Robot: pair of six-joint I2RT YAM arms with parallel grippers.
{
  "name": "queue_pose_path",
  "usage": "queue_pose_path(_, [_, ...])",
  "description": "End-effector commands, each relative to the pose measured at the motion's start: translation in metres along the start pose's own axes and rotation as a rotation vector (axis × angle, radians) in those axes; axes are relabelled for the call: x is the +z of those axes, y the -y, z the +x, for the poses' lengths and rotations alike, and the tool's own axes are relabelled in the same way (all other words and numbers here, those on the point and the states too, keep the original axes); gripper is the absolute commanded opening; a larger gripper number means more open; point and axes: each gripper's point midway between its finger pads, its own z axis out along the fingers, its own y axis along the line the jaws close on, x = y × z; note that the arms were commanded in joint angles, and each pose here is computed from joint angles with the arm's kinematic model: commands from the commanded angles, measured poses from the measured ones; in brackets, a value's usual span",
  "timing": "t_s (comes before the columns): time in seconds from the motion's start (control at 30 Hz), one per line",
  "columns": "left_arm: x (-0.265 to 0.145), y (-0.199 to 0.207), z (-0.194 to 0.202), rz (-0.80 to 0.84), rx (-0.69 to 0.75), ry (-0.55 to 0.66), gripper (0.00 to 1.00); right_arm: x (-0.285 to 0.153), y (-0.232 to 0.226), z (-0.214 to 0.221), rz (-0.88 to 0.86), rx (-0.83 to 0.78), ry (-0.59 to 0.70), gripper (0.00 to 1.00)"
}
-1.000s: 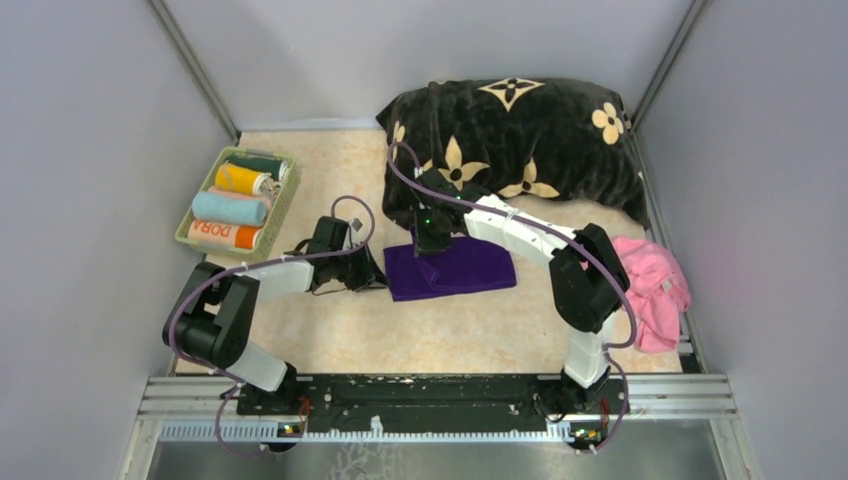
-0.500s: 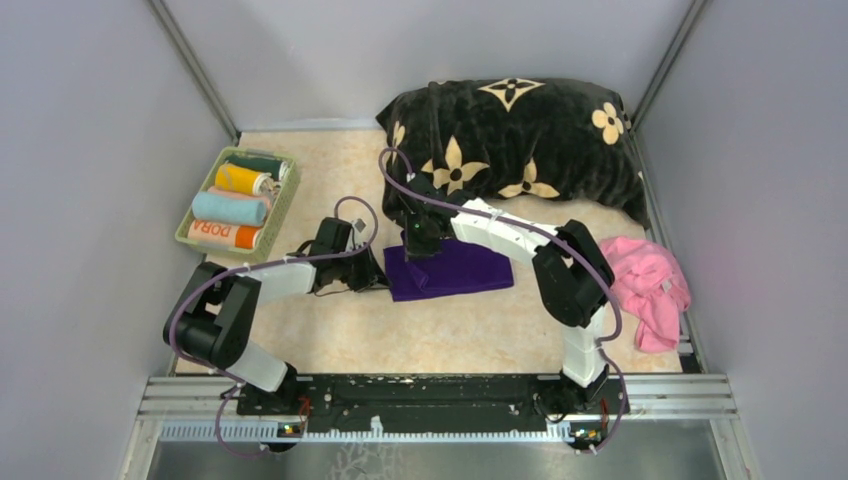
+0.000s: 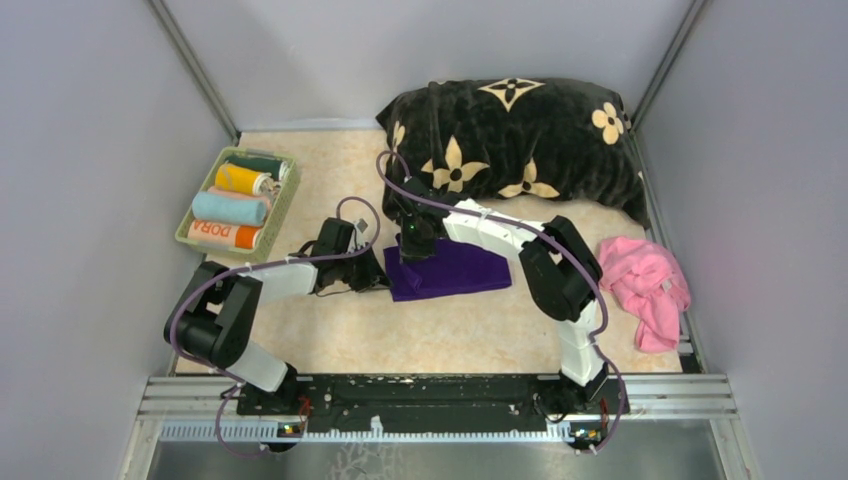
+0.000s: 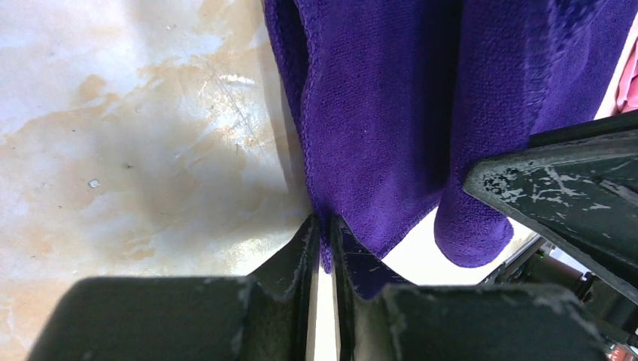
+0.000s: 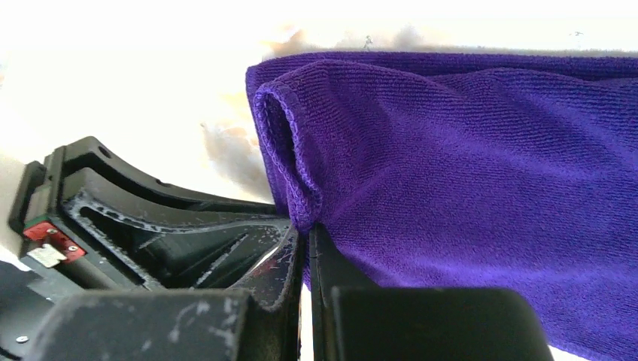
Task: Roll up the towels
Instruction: Fold the towel at the center of the board.
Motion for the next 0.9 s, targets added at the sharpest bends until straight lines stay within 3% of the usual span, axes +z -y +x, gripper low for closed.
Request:
queue_pose_path(0.0, [0.005,-0.012,0.011,-0.043,-0.004,-0.021,0.16,-0.001,-0.029,-0.015,-0.074,0.016,0.048,0.00])
queue_pose_path(0.3, [0.006,-0.014,0.013,-0.052,-0.004,-0.021,0.16,0.011,-0.030,-0.010,-0.077,0.030,0.016,0.00])
queue_pose_path(0.47, [0.004,-0.016,0.012,-0.068,-0.007,-0.009,0.18,0.011,-0.034,-0.007,-0.103,0.012,-0.008,0.16])
queue_pose_path(0.57, [0.000,-0.020,0.012,-0.088,-0.011,0.006,0.20,-0.002,-0.042,-0.009,-0.139,-0.027,0.001,0.32])
queue_pose_path(0.73, [-0.013,-0.024,0.010,-0.123,-0.010,0.042,0.30,-0.036,-0.040,-0.012,-0.168,-0.108,0.057,0.38])
queue_pose_path(0.87, [-0.029,-0.025,0.005,-0.163,0.003,0.088,0.40,-0.057,-0.014,-0.015,-0.148,-0.143,0.123,0.42])
